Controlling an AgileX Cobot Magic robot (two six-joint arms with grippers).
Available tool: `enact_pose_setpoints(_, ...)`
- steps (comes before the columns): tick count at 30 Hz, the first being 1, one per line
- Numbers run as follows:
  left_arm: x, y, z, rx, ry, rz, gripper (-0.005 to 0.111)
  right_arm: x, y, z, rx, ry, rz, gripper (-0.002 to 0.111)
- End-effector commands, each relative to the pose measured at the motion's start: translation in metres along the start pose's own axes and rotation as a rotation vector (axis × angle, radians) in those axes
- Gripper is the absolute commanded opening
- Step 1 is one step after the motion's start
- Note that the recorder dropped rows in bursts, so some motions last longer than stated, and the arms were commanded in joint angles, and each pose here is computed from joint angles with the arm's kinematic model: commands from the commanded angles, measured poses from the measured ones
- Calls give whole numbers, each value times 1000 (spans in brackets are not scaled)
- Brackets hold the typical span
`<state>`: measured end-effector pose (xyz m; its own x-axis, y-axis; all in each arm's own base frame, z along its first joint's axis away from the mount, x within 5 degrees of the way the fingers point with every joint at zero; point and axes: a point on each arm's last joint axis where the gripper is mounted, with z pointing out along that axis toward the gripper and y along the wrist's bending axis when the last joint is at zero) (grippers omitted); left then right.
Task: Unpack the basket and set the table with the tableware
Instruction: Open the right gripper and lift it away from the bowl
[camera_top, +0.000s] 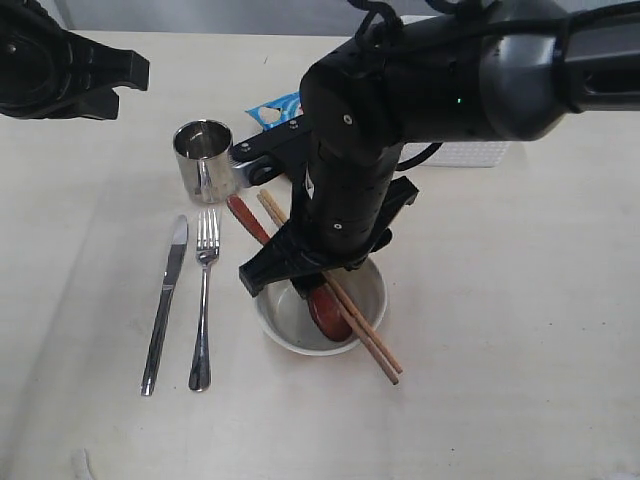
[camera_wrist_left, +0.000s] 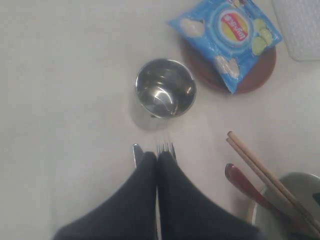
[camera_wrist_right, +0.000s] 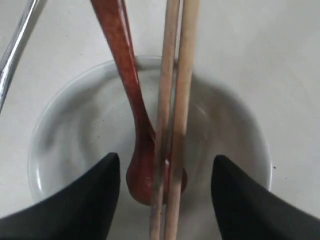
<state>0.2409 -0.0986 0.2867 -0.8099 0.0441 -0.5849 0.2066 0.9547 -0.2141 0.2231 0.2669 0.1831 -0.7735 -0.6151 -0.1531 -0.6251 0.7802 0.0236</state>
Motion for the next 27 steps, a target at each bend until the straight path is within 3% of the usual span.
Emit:
enact_pose_setpoints(1, 2, -1, 1, 5, 2, 0, 0, 1, 1, -1, -7, 5, 6, 52)
enact_pose_setpoints(6, 2, -1, 1, 4, 0, 1, 0, 6, -3, -54, -5, -142, -24, 52)
enact_pose_setpoints(8, 1, -1, 0, 3, -2, 2, 0, 12, -11, -81, 53, -210, -49, 47)
enact_pose_setpoints(10, 1, -1, 0, 4, -4, 11, 0, 20, -28, -102, 175, -234, -73, 26)
enact_pose_setpoints(11, 1, -1, -4, 6, -16, 24, 0, 26, -40, -113, 214, -233, -52, 5)
enact_pose_setpoints(12, 0, -2, -7, 9, -29, 28, 0, 28, -46, -120, 220, -252, -35, 0)
enact_pose_setpoints(19, 11, 2, -44, 14, -251, 62, 0, 59, -87, -152, 184, -548, 118, 0)
enact_pose_setpoints(22, 31, 7, -58, 44, -377, 29, 0, 82, -87, -166, 127, -766, 166, 0)
enact_pose_setpoints(27, 53, 12, -97, 87, -658, 55, 0, 127, -79, -216, 90, -1163, 112, 0)
